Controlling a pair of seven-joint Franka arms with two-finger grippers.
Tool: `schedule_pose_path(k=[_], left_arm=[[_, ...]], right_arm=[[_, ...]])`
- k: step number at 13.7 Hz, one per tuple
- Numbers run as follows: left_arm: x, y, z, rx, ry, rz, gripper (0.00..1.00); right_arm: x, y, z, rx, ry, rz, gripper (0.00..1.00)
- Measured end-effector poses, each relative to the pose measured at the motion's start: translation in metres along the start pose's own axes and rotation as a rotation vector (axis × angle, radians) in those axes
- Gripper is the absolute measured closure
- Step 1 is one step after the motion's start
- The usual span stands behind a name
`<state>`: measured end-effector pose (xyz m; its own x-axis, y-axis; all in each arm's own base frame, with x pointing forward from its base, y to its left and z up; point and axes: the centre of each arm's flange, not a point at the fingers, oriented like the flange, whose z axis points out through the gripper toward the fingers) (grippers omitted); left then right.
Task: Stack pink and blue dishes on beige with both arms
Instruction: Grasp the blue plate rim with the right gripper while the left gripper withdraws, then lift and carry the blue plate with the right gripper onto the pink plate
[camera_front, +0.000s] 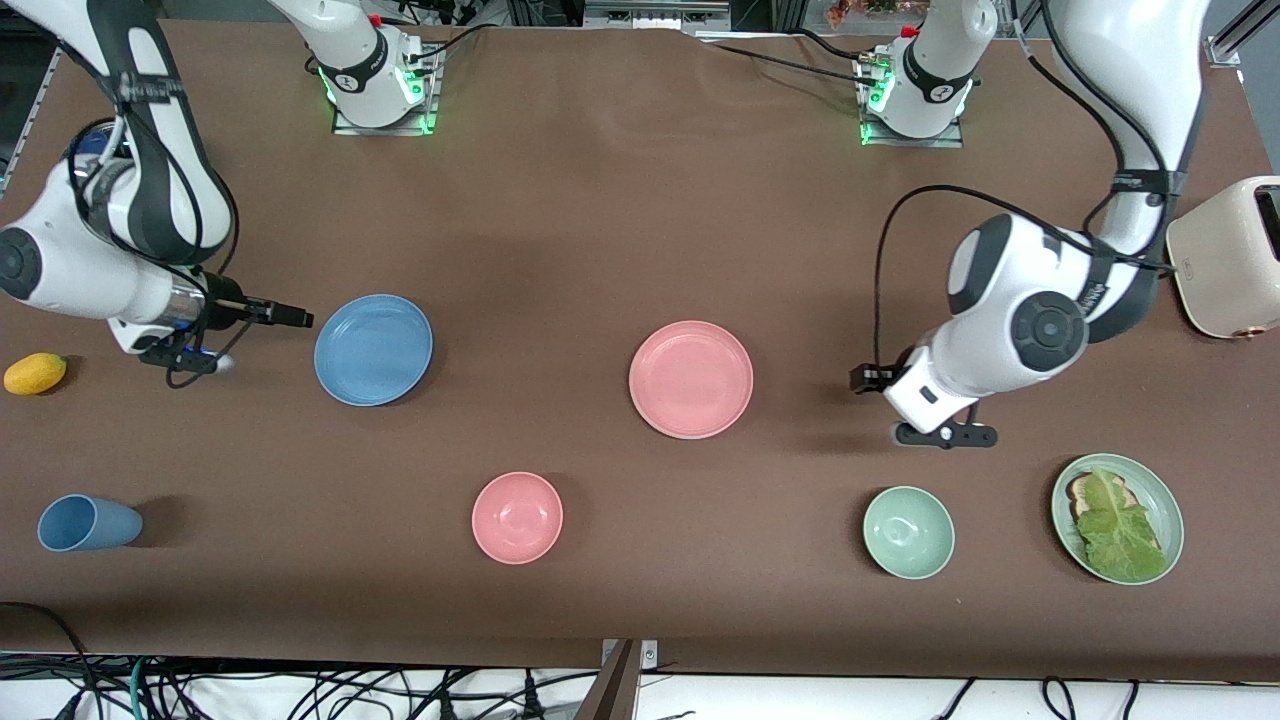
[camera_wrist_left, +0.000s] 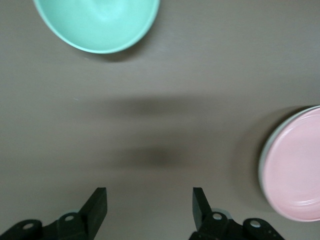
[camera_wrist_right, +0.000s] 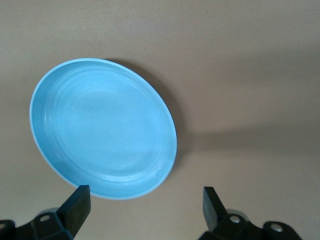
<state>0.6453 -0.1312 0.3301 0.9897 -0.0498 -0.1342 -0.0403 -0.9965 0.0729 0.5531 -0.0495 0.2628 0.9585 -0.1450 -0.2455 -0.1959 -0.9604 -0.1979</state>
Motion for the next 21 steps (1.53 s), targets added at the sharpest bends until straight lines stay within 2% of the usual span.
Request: schedule_pose_path(k=[2, 4, 6, 7, 8, 10, 12, 14, 15, 17, 18, 19, 21], left_arm=[[0.002, -0.039, -0.007, 0.014, -0.007, 0.051, 0.22], [0.000, -0.079, -0.017, 0.027, -0.015, 0.083, 0.21], [-0.005, -0.115, -0.028, 0.042, -0.030, 0.092, 0.20], [-0.008, -0.128, -0.034, 0.048, -0.036, 0.083, 0.20], [-0.012, -0.136, -0.041, 0.051, -0.042, 0.076, 0.20], [-0.021, -0.137, -0.063, 0.053, -0.054, 0.066, 0.20], [-0.033, -0.132, -0.096, 0.057, -0.078, 0.013, 0.20], [-0.044, -0.129, -0.133, 0.060, -0.096, -0.022, 0.17], [-0.049, -0.128, -0.153, 0.062, -0.100, -0.028, 0.16], [-0.061, -0.125, -0.190, 0.064, -0.098, -0.035, 0.03], [-0.066, -0.123, -0.208, 0.066, -0.083, -0.038, 0.00], [-0.072, -0.120, -0.222, 0.068, -0.066, -0.039, 0.00], [-0.082, -0.112, -0.240, 0.072, -0.044, -0.033, 0.00]], right_arm=[[0.012, 0.025, 0.037, 0.050, -0.002, -0.011, 0.01], [0.018, 0.053, 0.065, 0.106, -0.008, 0.015, 0.06], [0.024, 0.064, 0.078, 0.144, -0.007, 0.045, 0.19], [0.027, 0.066, 0.081, 0.157, -0.004, 0.058, 0.20], [0.031, 0.066, 0.080, 0.169, 0.002, 0.069, 0.28], [0.035, 0.065, 0.078, 0.189, 0.003, 0.079, 0.53], [0.036, 0.063, 0.080, 0.208, -0.020, 0.081, 0.77], [0.036, 0.061, 0.080, 0.219, -0.035, 0.081, 0.96], [0.037, 0.061, 0.078, 0.222, -0.036, 0.079, 0.96], [0.036, 0.059, 0.076, 0.234, -0.057, 0.072, 0.96], [0.037, 0.054, 0.072, 0.252, -0.088, 0.059, 0.96], [0.037, 0.046, 0.062, 0.275, -0.122, 0.038, 0.96], [0.038, 0.026, 0.025, 0.306, -0.155, -0.018, 0.96]])
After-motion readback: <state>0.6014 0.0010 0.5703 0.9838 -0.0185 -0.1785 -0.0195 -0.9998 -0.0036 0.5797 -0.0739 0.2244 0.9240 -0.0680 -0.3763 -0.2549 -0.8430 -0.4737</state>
